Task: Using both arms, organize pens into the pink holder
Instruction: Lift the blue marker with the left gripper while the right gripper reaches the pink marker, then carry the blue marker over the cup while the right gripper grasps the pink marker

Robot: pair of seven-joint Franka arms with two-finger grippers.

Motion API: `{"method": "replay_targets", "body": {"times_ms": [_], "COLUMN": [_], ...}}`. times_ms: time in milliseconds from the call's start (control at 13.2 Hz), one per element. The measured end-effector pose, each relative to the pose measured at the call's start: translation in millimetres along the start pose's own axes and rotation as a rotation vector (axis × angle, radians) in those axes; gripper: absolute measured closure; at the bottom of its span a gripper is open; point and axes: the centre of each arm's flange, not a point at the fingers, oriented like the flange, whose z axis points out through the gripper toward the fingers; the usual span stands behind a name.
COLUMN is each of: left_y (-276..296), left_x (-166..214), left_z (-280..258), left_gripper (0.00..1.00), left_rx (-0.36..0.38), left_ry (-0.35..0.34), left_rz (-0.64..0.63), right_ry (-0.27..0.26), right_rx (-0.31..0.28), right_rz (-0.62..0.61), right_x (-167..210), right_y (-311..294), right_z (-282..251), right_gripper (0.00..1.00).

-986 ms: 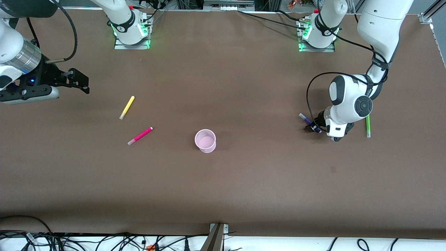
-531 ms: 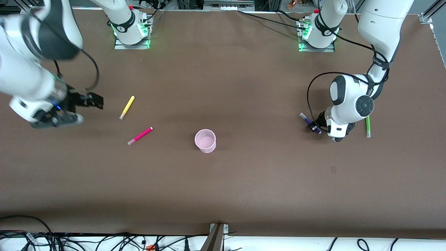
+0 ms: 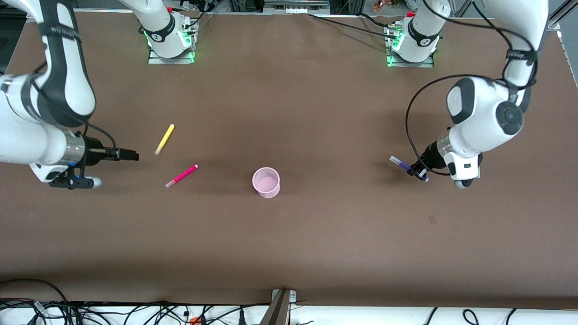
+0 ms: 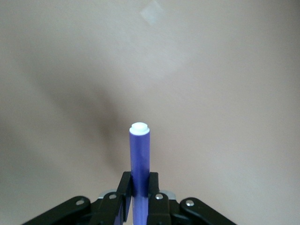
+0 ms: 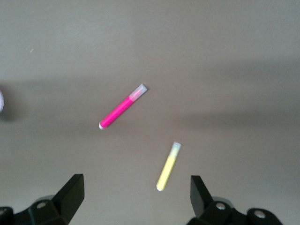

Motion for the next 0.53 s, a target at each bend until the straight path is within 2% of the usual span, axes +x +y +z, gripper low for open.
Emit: {"method": "replay_targets", "body": {"times_ms": [228,379,531], "left_y": [57,87,113], "left_x": [-75,-138,-196], "left_z": [-40,-31,-8], "left_gripper": [0.82,0.82,0.82], "left_rx": [-0.052,-0.044,-0.043], "left_ry": [0.018,0.081,0.138], "left_rz": [-0.079,-0.122,-0.152], "right_ry": [0.033,0.048,0.057], "right_rx": [-0.008,-0.027,-0.04], "right_rz": [0.224,0.33,0.374], "right_x": [22,27,32], "right_y": [-46,-79,-89], "right_z": [64,105,135], "right_gripper": [0.01,0.04,0.08]}}
